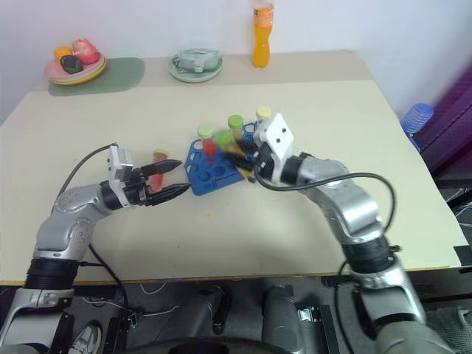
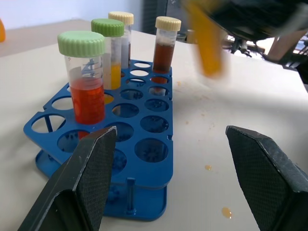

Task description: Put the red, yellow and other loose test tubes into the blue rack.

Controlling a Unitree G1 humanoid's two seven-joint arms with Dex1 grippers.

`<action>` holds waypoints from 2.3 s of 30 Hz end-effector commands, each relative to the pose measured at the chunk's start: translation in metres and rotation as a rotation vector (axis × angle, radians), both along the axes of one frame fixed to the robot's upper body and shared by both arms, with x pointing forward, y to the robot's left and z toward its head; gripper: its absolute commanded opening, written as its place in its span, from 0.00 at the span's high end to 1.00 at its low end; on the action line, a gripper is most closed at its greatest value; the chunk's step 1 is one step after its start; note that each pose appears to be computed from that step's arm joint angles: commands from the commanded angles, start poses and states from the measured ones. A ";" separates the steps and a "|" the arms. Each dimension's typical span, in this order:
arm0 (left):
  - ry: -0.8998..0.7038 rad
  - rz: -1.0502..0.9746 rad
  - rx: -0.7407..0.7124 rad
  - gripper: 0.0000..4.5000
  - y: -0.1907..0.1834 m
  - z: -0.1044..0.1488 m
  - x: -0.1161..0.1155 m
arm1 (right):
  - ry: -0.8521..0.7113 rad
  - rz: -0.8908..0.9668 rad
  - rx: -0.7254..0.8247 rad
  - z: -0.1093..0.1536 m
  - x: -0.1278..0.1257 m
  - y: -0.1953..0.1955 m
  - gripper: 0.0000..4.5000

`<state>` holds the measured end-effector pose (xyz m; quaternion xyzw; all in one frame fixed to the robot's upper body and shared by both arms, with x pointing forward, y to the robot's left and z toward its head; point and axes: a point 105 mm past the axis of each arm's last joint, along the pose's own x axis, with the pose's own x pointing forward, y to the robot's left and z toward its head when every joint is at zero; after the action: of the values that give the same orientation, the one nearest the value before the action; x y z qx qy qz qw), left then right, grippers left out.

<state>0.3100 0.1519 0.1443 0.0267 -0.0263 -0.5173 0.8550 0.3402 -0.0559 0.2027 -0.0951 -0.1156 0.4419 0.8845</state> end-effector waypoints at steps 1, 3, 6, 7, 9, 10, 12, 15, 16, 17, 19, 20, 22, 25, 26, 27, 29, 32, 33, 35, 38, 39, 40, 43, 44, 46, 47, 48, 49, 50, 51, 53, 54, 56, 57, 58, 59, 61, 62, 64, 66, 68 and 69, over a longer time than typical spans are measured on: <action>-0.053 0.013 -0.015 0.17 0.002 0.017 0.000 | -0.170 -0.098 0.058 0.013 0.014 0.001 0.83; -0.053 0.015 -0.016 0.17 0.000 0.019 -0.001 | -0.188 -0.125 0.092 0.011 0.019 0.005 0.83; -0.054 0.026 -0.027 0.17 -0.001 0.024 -0.002 | -0.203 -0.154 0.139 0.007 0.024 0.009 0.83; -0.055 0.031 -0.026 0.17 -0.001 0.025 -0.002 | -0.205 -0.154 0.143 0.004 0.024 0.010 0.83; -0.056 0.040 -0.028 0.17 -0.001 0.027 -0.003 | -0.194 -0.149 0.159 -0.003 0.022 0.011 0.83; -0.057 0.044 -0.030 0.17 -0.002 0.028 -0.003 | -0.191 -0.150 0.165 -0.006 0.022 0.011 0.83; -0.058 0.048 -0.032 0.17 -0.002 0.030 -0.004 | -0.185 -0.154 0.172 -0.010 0.022 0.010 0.83; -0.059 0.051 -0.034 0.17 -0.005 0.032 -0.005 | -0.177 -0.172 0.179 -0.017 0.023 0.007 0.83; -0.059 0.051 -0.036 0.17 -0.005 0.033 -0.005 | -0.173 -0.180 0.179 -0.020 0.024 0.006 0.83; -0.060 0.048 -0.040 0.17 -0.006 0.034 -0.006 | -0.170 -0.186 0.182 -0.022 0.025 0.005 0.83; -0.061 0.047 -0.047 0.17 -0.007 0.036 -0.006 | -0.158 -0.197 0.195 -0.025 0.027 0.004 0.83; -0.060 0.047 -0.050 0.17 -0.007 0.036 -0.007 | -0.157 -0.202 0.197 -0.026 0.028 0.003 0.83; -0.056 0.044 -0.054 0.17 -0.007 0.037 -0.008 | -0.151 -0.214 0.211 -0.029 0.029 0.002 0.83; -0.052 0.042 -0.055 0.17 -0.007 0.036 -0.009 | -0.148 -0.235 0.221 -0.032 0.033 0.000 0.83; -0.051 0.043 -0.056 0.17 -0.007 0.036 -0.010 | -0.146 -0.240 0.225 -0.033 0.033 0.000 0.83; -0.049 0.043 -0.056 0.17 -0.006 0.036 -0.010 | -0.145 -0.243 0.229 -0.034 0.033 0.000 0.83; -0.048 0.045 -0.056 0.17 -0.004 0.035 -0.011 | -0.140 -0.245 0.240 -0.037 0.033 0.000 0.83; -0.046 0.047 -0.058 0.17 -0.003 0.035 -0.011 | -0.129 -0.239 0.268 -0.040 0.031 0.002 0.83; -0.045 0.048 -0.058 0.17 -0.003 0.035 -0.011 | -0.125 -0.238 0.276 -0.042 0.031 0.002 0.83; -0.044 0.048 -0.061 0.17 -0.003 0.035 -0.011 | -0.119 -0.245 0.290 -0.047 0.030 0.002 0.83; -0.043 0.048 -0.065 0.17 -0.003 0.035 -0.011 | -0.120 -0.259 0.292 -0.055 0.031 0.001 0.83; -0.043 0.048 -0.066 0.17 -0.003 0.035 -0.011 | -0.120 -0.264 0.290 -0.058 0.031 0.001 0.83; -0.043 0.048 -0.070 0.17 -0.003 0.036 -0.011 | -0.119 -0.269 0.291 -0.062 0.030 0.000 0.83; -0.043 0.048 -0.075 0.17 -0.003 0.036 -0.011 | -0.127 -0.273 0.278 -0.069 0.028 -0.001 0.83; -0.043 0.049 -0.077 0.17 -0.003 0.037 -0.011 | -0.126 -0.276 0.277 -0.072 0.028 -0.001 0.83; -0.041 0.053 -0.087 0.17 -0.003 0.038 -0.011 | -0.133 -0.277 0.256 -0.078 0.025 -0.001 0.83; -0.040 0.055 -0.089 0.17 -0.002 0.038 -0.011 | -0.130 -0.283 0.259 -0.081 0.025 -0.002 0.83; -0.039 0.056 -0.090 0.17 -0.002 0.037 -0.011 | -0.128 -0.287 0.259 -0.082 0.025 -0.002 0.83; -0.038 0.057 -0.090 0.17 -0.001 0.037 -0.011 | -0.117 -0.286 0.265 -0.084 0.025 -0.003 0.83; -0.036 0.058 -0.091 0.17 -0.001 0.037 -0.011 | -0.112 -0.286 0.272 -0.085 0.025 -0.004 0.83; -0.035 0.060 -0.092 0.17 -0.001 0.036 -0.011 | -0.113 -0.286 0.273 -0.086 0.025 -0.004 0.83; -0.032 0.065 -0.097 0.17 0.000 0.035 -0.011 | -0.123 -0.288 0.269 -0.085 0.025 -0.006 0.59; -0.031 0.068 -0.099 0.17 0.001 0.035 -0.011 | -0.128 -0.289 0.265 -0.085 0.025 -0.006 0.51; -0.029 0.077 -0.104 0.17 0.002 0.034 -0.010 | -0.146 -0.293 0.244 -0.085 0.024 -0.006 0.27; -0.028 0.081 -0.106 0.17 0.003 0.033 -0.010 | -0.154 -0.297 0.233 -0.085 0.025 -0.007 0.16; -0.027 0.087 -0.109 0.17 0.004 0.033 -0.009 | -0.161 -0.296 0.208 -0.086 0.024 -0.007 0.06; -0.027 0.091 -0.112 0.17 0.005 0.032 -0.009 | -0.166 -0.295 0.191 -0.086 0.025 -0.008 0.06; -0.025 0.103 -0.124 0.17 0.007 0.031 -0.008 | -0.179 -0.283 0.146 -0.087 0.023 -0.010 0.06; -0.024 0.108 -0.130 0.17 0.008 0.031 -0.008 | -0.188 -0.284 0.128 -0.088 0.022 -0.012 0.06; -0.020 0.126 -0.149 0.17 0.011 0.030 -0.007 | -0.207 -0.269 0.091 -0.085 0.019 -0.017 0.06; -0.016 0.156 -0.177 0.17 0.017 0.030 -0.005 | -0.216 -0.251 0.066 -0.080 0.013 -0.025 0.06; -0.009 0.191 -0.201 0.17 0.024 0.029 -0.003 | -0.202 -0.212 0.021 -0.079 0.004 -0.033 0.06; -0.007 0.200 -0.208 0.17 0.026 0.029 -0.002 | -0.197 -0.198 0.008 -0.078 0.000 -0.035 0.06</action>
<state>0.3076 0.1699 0.1643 -0.0539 -0.0571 -0.4366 0.8962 0.3468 -0.0951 0.1078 -0.1492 -0.1714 0.3227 0.9188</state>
